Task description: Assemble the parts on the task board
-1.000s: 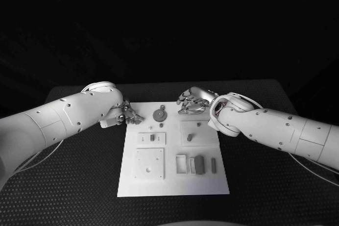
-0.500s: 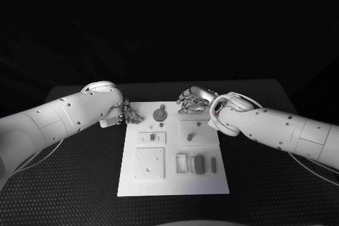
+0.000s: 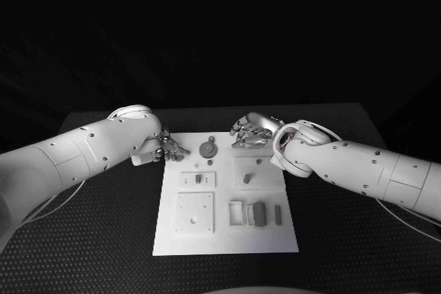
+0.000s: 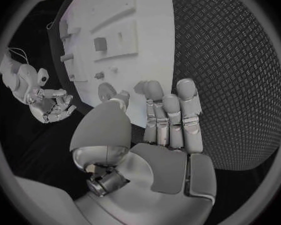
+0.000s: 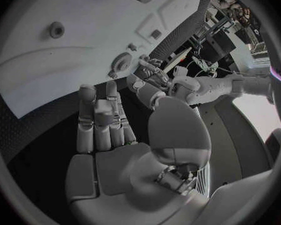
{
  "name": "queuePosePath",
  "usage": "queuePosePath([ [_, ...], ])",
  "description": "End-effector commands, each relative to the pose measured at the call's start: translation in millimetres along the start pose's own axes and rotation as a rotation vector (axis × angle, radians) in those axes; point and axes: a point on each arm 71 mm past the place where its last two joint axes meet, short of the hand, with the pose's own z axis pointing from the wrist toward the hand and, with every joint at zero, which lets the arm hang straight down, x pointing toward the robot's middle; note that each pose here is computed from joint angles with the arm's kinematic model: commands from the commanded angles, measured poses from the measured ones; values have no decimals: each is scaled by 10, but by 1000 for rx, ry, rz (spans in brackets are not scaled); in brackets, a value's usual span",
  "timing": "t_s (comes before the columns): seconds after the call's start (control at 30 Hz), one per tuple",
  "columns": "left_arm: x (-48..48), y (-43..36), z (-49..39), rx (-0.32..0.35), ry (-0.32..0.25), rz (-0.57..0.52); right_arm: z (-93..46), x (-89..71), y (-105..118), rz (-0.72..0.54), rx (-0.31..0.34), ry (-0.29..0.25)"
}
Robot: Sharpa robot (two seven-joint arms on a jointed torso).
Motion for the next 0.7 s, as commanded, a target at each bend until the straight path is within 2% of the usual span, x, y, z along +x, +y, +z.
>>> queuePosePath([
  [0.03,36,-53,-1,4,42,22,-1,12,12,-2,-10,10],
  [0.27,61,-89,23,-3,63,37,3,16,20,-1,-12,11],
  [0.7,52,-38,34,-17,73,46,2,15,20,-1,-12,11],
])
